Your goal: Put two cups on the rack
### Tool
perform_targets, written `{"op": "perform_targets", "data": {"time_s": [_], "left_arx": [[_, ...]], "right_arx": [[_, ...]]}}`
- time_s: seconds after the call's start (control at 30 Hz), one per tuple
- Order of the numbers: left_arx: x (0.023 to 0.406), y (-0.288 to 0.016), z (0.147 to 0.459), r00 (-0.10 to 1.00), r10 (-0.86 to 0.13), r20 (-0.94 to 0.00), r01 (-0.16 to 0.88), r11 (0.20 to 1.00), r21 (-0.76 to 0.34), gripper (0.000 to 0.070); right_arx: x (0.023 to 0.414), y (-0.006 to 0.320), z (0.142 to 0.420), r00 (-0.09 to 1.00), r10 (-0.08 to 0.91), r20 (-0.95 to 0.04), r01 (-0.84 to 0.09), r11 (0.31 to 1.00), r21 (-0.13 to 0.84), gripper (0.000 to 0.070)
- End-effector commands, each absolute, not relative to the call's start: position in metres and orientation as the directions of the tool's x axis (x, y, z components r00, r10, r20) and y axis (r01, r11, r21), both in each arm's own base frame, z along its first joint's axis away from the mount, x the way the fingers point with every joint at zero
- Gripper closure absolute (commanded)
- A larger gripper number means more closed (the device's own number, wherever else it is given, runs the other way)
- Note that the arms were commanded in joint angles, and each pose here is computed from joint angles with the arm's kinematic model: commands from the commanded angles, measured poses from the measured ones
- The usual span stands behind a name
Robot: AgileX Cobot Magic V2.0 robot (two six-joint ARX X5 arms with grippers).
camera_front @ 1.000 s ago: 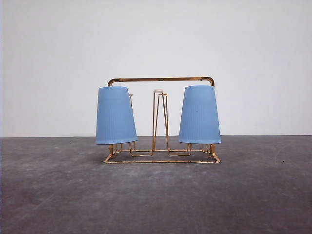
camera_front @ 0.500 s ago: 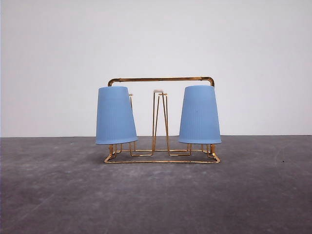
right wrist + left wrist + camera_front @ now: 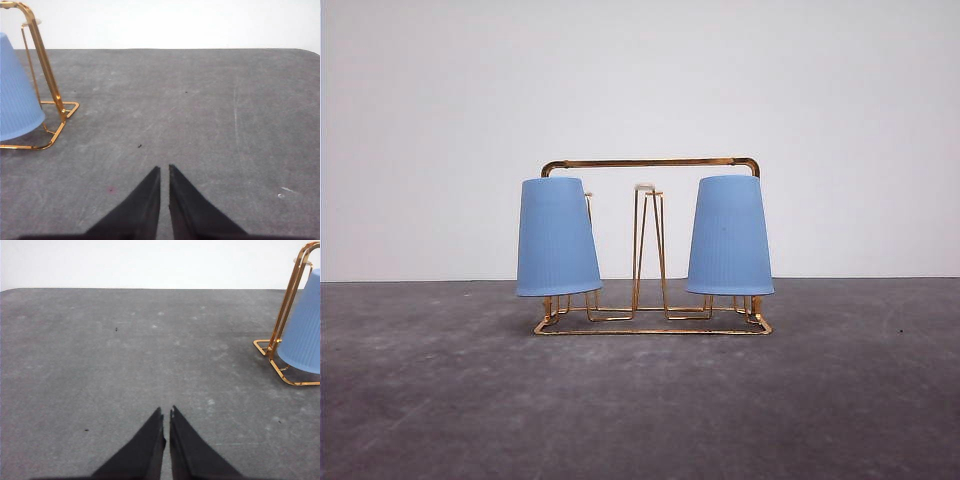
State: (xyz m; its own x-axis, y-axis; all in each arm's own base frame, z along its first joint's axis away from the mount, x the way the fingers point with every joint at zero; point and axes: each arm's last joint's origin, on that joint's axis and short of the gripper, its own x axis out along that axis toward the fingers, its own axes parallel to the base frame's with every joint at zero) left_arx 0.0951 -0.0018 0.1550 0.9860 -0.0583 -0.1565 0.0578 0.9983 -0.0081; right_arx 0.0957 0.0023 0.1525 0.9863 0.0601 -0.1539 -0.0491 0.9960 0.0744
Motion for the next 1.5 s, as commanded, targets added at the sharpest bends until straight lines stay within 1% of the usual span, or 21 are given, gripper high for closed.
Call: {"op": "perform_targets", "data": {"time_s": [0.0, 1.47], "left_arx": [[0.0957, -0.0017, 0.1497, 0.983, -0.058, -0.175, 0.058, 0.998, -0.005, 0.07], [0.0957, -0.0017, 0.1497, 0.983, -0.058, -0.175, 0.058, 0.998, -0.005, 0.07]], "right_arx": [[0.096, 0.0025, 0.1523, 0.987, 0.062, -0.147, -0.051, 0.996, 0.077, 0.0671], [0.096, 0.0025, 0.1523, 0.987, 0.062, -0.147, -0.051, 0.996, 0.077, 0.0671]]}}
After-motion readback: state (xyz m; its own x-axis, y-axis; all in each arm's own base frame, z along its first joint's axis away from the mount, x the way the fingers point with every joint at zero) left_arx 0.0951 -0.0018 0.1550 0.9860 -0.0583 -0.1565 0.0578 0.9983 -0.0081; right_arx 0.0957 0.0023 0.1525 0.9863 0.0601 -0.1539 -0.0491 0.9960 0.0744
